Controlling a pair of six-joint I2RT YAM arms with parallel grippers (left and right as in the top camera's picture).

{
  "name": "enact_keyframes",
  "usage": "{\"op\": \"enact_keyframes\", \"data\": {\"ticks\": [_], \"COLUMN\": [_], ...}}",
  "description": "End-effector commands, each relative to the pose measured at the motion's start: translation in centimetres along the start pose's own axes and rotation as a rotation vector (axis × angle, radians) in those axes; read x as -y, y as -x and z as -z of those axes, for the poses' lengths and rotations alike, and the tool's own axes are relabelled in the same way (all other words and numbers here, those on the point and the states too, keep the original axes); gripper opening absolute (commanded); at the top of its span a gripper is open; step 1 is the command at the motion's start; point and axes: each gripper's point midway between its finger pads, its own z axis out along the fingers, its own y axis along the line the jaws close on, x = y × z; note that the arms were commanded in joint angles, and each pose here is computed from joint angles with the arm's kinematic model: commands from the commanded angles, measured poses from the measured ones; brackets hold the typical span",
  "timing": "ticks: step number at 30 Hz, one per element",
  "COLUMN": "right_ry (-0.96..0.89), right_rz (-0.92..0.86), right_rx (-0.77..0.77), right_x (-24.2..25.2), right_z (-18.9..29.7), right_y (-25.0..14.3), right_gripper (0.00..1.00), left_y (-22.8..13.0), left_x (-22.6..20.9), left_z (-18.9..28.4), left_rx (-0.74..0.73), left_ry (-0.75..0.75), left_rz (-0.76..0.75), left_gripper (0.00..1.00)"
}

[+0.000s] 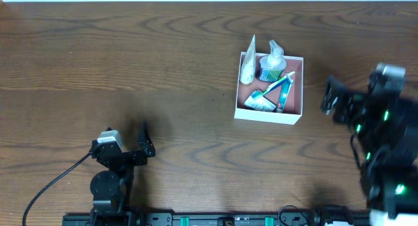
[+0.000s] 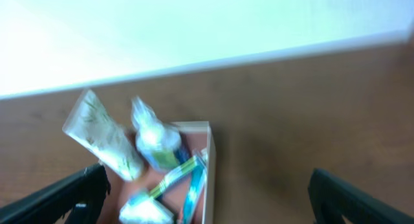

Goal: Pack container

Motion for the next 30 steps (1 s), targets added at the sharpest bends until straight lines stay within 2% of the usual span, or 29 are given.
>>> {"op": "enact_keyframes", "data": {"ticks": [1, 7, 15, 20, 25, 30], "right_ry": [0.091, 0.115, 0.144, 0.145, 0.125, 0.127], "right_rz": [0.139, 0.182, 0.093, 0.086, -0.029, -0.035], "right_rx": [0.074, 0.194, 0.319, 0.339, 0.355, 0.364], "right_x": [-0.9, -0.5, -0.2, 0.1, 0.9, 1.1], "right_z": [0.9, 1.2, 1.1, 1.0, 0.9, 0.8], "right_y": [-2.5, -6.4, -8.4, -9.4, -10.0, -10.6], "right_gripper": [0.99, 0.99, 0.99, 0.99, 0.99, 0.99], "left_y": [-1.4, -1.4, -1.4, -1.4, -1.4, -1.4], "left_x": [-0.5, -0.5, -0.5, -0.5, -0.5, -0.5], "left_z": [-0.2, -0.2, -0.2, -0.2, -0.2, -0.2], "left_rx": [-0.035, -0.035, -0.035, -0.035, -0.035, -0.035], "left_ry": [0.015, 0.015, 0.015, 0.015, 0.015, 0.015], "left_rz": [-0.014, -0.014, -0.014, -0.014, -0.014, -0.014], "left_gripper": [0.98, 0.98, 0.98, 0.98, 0.98, 0.98]}}
